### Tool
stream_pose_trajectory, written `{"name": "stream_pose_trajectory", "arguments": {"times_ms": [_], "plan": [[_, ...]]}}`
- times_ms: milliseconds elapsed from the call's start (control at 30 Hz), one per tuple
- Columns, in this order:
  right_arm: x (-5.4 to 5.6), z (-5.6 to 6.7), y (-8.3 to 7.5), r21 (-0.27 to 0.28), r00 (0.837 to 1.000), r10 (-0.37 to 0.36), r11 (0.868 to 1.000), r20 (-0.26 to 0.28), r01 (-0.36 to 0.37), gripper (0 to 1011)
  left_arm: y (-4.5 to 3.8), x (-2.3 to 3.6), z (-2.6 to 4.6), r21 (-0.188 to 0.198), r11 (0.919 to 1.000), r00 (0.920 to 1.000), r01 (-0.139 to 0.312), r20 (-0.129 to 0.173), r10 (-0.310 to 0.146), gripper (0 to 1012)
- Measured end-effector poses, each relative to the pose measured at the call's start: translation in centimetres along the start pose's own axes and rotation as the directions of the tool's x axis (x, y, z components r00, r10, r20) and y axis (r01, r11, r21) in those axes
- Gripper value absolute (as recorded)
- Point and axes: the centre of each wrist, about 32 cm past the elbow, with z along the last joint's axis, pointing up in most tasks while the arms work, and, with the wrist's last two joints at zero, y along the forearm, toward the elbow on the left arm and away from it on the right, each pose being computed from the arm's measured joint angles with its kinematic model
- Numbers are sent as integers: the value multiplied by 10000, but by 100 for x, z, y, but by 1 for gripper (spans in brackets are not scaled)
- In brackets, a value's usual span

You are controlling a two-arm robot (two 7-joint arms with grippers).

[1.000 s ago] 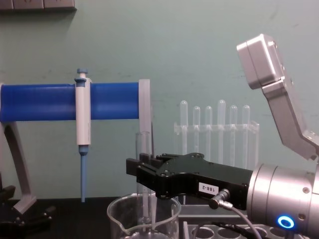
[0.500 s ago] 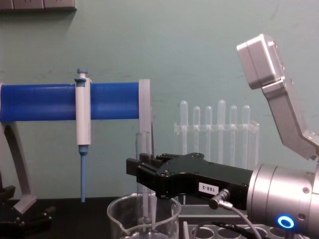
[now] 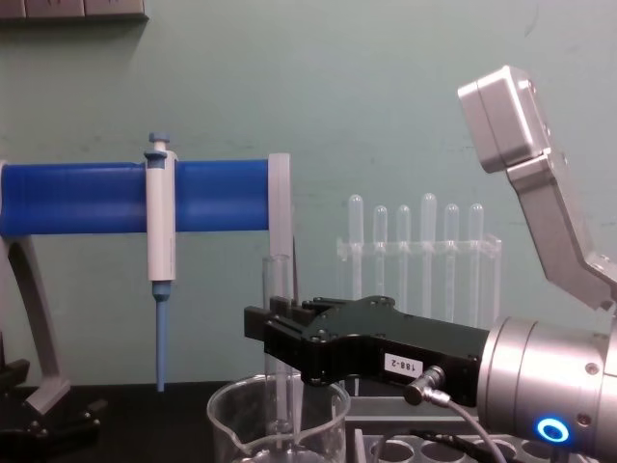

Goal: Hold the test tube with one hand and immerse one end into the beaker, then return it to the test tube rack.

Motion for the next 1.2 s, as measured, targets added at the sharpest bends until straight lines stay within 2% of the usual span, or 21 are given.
{"name": "stream_pose_trajectory", "arguments": {"times_ms": [1200], "plan": [[0,0,0,0,10000,0,10000,0,0,234,0,0,0,0,10000,10000,0,1,0,1000]]}}
